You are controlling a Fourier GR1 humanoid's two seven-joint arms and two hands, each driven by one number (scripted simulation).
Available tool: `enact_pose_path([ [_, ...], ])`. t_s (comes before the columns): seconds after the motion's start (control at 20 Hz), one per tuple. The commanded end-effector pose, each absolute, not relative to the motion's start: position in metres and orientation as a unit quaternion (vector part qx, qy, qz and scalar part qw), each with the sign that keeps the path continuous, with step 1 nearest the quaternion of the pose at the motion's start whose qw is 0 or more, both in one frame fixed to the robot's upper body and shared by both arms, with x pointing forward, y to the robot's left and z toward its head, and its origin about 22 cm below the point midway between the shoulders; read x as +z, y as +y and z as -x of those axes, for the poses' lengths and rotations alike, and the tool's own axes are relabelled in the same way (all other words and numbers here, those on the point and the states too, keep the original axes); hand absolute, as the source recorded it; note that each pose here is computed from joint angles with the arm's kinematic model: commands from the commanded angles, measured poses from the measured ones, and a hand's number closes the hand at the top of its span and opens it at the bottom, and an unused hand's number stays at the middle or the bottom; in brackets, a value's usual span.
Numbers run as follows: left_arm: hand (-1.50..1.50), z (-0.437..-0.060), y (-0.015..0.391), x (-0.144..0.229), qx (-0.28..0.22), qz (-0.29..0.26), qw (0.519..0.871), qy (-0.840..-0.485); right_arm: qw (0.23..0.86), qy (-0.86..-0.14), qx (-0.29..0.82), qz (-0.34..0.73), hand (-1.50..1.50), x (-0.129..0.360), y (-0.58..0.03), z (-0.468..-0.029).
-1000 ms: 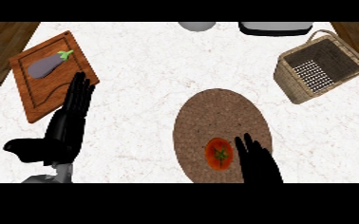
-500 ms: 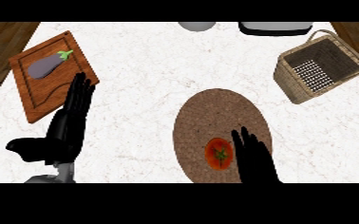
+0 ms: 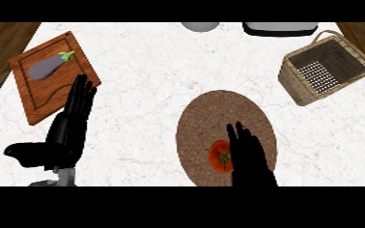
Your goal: Pick the tomato from the placemat and place it in the basket
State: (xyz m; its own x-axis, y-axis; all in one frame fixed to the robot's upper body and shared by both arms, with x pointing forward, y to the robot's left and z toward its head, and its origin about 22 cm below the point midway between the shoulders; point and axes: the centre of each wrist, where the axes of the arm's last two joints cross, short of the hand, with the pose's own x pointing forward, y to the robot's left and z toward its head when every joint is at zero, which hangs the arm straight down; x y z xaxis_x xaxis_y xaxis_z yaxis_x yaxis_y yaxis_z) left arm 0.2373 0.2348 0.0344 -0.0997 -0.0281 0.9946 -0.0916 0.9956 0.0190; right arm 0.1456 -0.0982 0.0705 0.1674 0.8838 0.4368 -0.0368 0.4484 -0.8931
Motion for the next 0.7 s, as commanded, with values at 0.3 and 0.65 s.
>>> enact_pose_path([
  [0.3, 0.00, -0.224, 0.243, 0.037, 0.029, -0.043, 0.670, -0.740, 0.675, -0.518, 0.354, 0.388, -1.50, 0.039, -0.109, -0.150],
  [0.65, 0.00, -0.244, 0.236, 0.027, 0.022, -0.036, 0.675, -0.736, 0.677, -0.519, 0.362, 0.377, -1.50, 0.037, -0.094, -0.172],
])
